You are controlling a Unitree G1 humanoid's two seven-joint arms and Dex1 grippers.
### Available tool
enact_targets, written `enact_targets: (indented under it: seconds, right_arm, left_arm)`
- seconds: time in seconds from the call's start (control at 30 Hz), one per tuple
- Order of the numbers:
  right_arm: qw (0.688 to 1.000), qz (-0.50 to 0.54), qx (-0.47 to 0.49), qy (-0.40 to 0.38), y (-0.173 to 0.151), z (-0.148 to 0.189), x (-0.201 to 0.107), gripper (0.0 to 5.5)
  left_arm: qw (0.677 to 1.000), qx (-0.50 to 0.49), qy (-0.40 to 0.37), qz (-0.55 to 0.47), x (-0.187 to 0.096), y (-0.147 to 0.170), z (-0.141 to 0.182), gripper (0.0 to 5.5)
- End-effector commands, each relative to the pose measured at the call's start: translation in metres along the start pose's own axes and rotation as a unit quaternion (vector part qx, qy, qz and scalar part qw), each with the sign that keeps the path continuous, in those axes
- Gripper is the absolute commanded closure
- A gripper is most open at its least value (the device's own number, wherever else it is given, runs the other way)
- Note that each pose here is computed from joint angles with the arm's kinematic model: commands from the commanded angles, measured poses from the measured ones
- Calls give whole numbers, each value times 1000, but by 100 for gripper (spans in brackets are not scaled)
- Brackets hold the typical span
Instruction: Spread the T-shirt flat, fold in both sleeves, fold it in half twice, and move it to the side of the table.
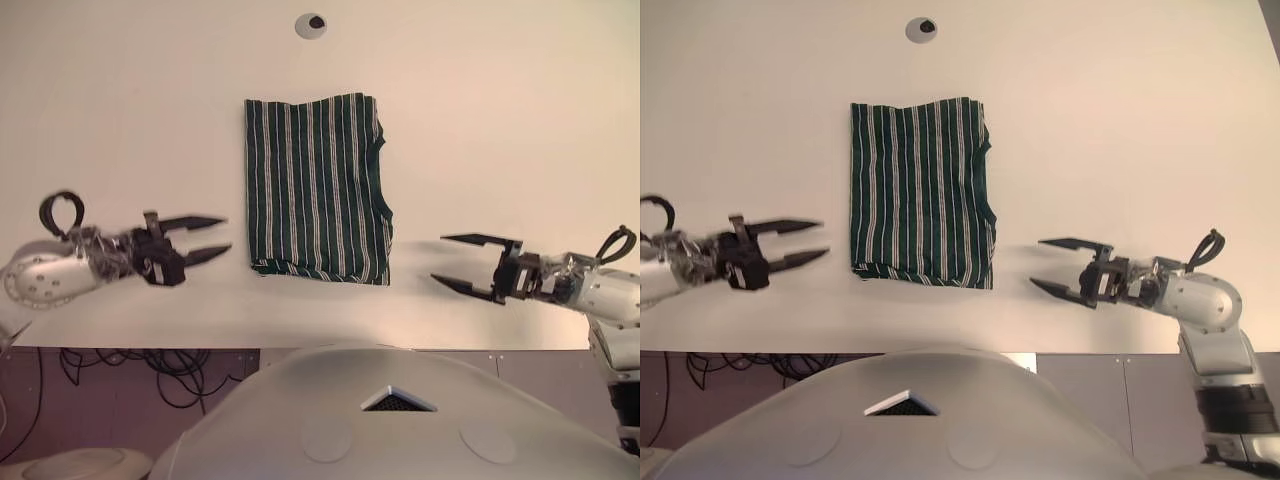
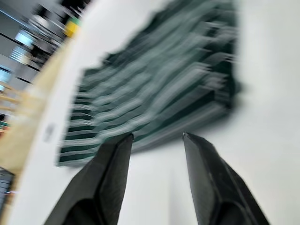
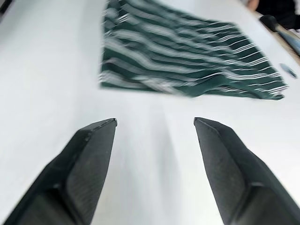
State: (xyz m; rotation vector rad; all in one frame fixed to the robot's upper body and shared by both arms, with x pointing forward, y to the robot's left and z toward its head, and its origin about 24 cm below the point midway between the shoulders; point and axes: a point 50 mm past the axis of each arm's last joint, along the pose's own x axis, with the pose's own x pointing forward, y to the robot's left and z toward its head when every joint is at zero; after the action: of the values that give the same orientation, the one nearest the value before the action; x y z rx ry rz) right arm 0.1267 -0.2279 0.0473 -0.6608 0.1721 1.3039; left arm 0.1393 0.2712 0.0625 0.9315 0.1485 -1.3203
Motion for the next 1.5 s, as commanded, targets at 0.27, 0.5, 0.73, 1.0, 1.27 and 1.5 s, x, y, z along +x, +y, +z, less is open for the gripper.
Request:
enact_targets:
  seconds: [0.27,0.5,0.73,1.0,1.27,1.5]
  right_arm:
    - [982,65,-173,26,20,-14,34,248]
    - [977,91,-192,13,24,-19,58,248]
    - [972,119,-202,0,25,-20,78,325]
    - [971,129,-202,-4,25,-20,85,471]
    - [994,75,-50,-66,15,-5,78,550]
    - [958,137,179,-175,6,42,41,550]
  left_arm:
    - [996,84,1,-40,37,-44,-13,357]
    - [994,105,-15,-16,49,-43,-10,357]
    - [993,117,-27,-17,61,-39,-9,352]
    - [993,113,-29,-33,61,-41,-10,448]
    - [996,40,-71,-39,56,-41,1,528]
    - [937,-265,-171,-152,29,-34,47,543]
